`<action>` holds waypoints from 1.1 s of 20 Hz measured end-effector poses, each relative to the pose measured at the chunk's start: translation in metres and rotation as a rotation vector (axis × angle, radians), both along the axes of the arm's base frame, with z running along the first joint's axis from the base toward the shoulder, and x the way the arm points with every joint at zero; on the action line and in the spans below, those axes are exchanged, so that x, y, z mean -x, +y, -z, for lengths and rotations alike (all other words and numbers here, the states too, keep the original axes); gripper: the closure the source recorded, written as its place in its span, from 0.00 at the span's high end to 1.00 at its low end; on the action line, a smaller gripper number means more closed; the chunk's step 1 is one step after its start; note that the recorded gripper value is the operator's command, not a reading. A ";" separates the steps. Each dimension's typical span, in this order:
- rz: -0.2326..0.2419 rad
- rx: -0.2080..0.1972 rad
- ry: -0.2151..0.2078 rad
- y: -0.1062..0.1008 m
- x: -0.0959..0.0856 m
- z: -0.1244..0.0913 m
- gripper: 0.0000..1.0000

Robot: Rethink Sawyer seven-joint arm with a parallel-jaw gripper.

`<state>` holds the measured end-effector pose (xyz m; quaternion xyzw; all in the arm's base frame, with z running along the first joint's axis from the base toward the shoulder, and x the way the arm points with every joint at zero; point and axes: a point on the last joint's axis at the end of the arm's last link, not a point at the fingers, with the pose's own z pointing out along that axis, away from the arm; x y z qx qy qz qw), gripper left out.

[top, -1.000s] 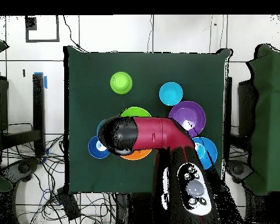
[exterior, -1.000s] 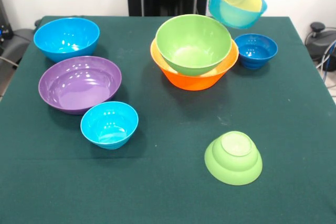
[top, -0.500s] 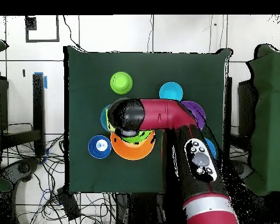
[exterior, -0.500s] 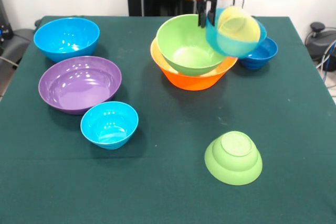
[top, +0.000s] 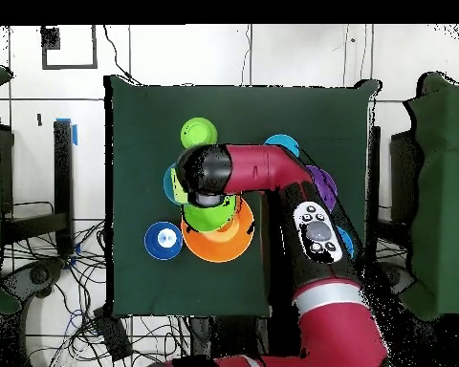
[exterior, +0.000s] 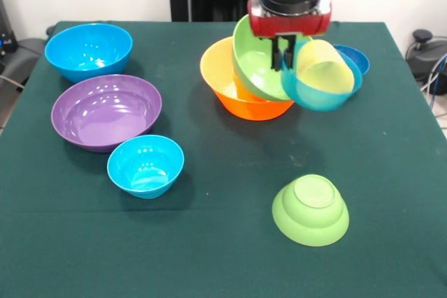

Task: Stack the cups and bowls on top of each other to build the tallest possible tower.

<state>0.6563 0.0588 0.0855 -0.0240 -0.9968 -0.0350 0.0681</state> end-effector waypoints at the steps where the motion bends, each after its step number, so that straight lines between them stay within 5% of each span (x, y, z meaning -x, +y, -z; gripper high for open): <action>1: -0.005 0.000 0.001 0.003 -0.002 0.001 0.00; 11: -0.063 -0.011 0.011 0.043 -0.008 -0.003 0.00; 22: -0.061 -0.019 0.057 0.035 -0.012 -0.033 0.00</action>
